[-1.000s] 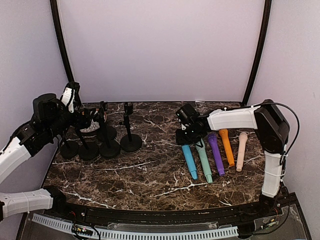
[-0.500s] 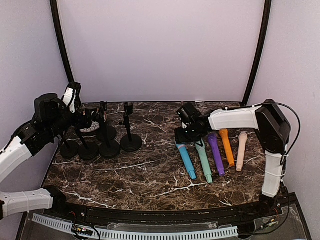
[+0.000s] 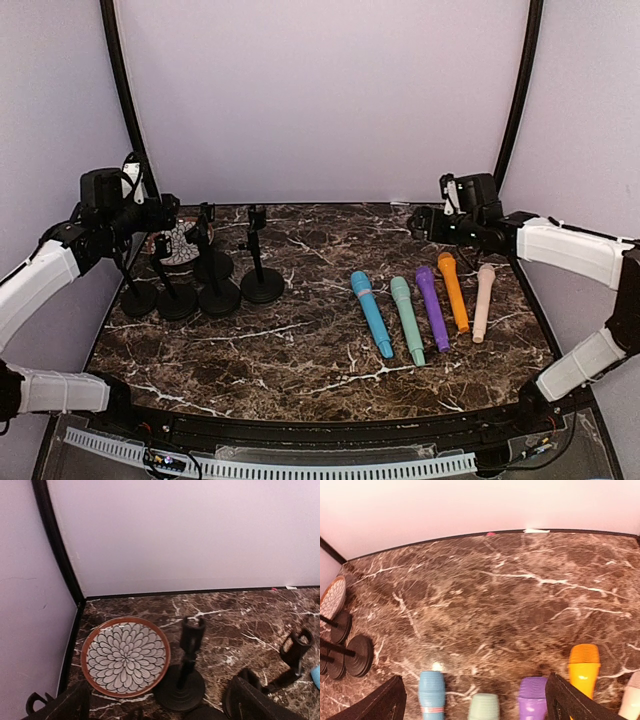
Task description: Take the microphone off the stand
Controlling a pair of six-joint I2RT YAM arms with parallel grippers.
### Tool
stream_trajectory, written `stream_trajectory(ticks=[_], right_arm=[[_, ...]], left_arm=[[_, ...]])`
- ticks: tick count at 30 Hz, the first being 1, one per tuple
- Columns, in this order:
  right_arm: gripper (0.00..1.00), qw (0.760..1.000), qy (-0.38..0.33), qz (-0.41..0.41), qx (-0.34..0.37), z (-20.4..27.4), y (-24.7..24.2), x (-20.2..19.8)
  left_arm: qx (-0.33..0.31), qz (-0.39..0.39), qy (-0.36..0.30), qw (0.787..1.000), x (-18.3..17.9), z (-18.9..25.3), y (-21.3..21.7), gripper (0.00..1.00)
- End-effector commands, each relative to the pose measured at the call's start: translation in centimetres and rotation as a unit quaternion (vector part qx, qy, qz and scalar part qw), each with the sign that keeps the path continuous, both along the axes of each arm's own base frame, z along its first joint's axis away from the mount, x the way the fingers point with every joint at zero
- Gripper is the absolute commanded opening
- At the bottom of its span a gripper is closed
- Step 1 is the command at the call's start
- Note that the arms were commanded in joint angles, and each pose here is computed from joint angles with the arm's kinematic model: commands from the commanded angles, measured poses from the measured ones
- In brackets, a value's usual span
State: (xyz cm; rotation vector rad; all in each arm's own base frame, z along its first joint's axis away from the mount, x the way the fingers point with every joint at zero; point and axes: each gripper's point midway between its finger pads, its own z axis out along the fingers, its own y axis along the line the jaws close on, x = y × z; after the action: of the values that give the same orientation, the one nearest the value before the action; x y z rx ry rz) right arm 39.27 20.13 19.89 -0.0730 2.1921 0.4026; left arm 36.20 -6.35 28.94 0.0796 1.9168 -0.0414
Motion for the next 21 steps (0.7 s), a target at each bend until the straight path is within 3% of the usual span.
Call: stream_trajectory(ticks=[1, 6, 10, 17, 21], right_arm=[[0.99, 0.998, -0.04, -0.026, 0.034, 0.7, -6.1, 1.0], [0.99, 0.991, -0.083, -0.09, 0.046, 0.3, -14.2, 0.8], [0.99, 0.979, -0.138, -0.147, 0.04, 0.8, -19.4, -0.3], [0.99, 0.946, -0.252, -0.202, -0.012, 1.8, -22.8, -3.3], [0.99, 0.927, -0.298, -0.225, -0.032, 1.4, -23.7, -5.3]], left_arm=[[-0.049, 0.054, -0.049, 0.996, 1.6, 1.7, 5.0, 0.99], [-0.078, 0.098, -0.086, 0.988, 1.3, 0.3, 9.9, 0.99], [-0.066, 0.137, -0.155, 0.976, -0.7, 0.0, 11.9, 0.99], [-0.052, 0.134, -0.243, 0.959, -3.9, -2.8, 11.7, 0.99], [-0.041, 0.124, -0.215, 0.968, -5.1, -6.7, 11.1, 0.99]])
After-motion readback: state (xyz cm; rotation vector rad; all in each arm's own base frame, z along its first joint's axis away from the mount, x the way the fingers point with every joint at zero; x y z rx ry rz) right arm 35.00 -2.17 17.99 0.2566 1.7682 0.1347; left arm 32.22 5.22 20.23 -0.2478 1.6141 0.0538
